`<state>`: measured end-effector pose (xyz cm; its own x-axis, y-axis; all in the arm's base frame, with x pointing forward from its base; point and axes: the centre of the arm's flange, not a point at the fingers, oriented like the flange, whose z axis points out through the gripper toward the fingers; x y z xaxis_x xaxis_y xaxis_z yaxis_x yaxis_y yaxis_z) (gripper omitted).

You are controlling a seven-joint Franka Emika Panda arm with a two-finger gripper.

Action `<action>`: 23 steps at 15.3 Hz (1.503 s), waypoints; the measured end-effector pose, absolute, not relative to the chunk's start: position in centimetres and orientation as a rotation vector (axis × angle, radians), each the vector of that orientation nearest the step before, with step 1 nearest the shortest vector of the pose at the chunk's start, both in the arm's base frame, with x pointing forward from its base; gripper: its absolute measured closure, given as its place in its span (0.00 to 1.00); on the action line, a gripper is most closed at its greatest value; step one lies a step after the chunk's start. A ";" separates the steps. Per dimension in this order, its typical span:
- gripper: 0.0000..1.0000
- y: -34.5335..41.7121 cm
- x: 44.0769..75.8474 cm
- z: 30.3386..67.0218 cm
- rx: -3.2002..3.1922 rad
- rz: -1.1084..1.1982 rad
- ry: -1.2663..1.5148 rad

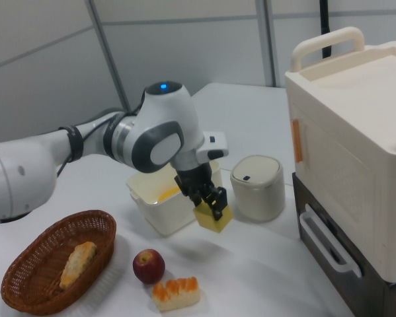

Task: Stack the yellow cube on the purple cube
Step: 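Carry the yellow cube over the purple cube on the pink plate, then lower the yellow cube onto the purple cube and open the gripper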

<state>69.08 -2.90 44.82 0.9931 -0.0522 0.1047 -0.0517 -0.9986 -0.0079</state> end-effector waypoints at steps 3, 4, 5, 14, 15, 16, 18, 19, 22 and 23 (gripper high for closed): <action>0.40 -7.4 66.6 50.0 -3.184 -0.165 0.145; 0.40 -8.7 66.0 51.2 -3.191 -0.164 0.167; 0.40 -10.9 64.8 52.7 -3.192 -0.157 0.199; 0.40 -26.2 53.1 53.3 -3.173 -0.019 0.106; 0.40 -27.2 52.1 52.8 -3.168 -0.002 0.095; 0.40 -28.0 51.2 52.4 -3.167 0.017 0.080; 0.40 -29.6 49.9 51.3 -3.173 0.065 0.054; 0.40 -30.4 49.3 50.5 -3.167 0.090 0.048; 0.40 -32.4 49.2 47.6 -3.174 0.135 0.059; 0.40 -33.0 49.5 46.6 -3.179 0.140 0.059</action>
<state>49.46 -32.97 46.60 0.9955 -0.0389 -0.0868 -0.0353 -0.9985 0.0425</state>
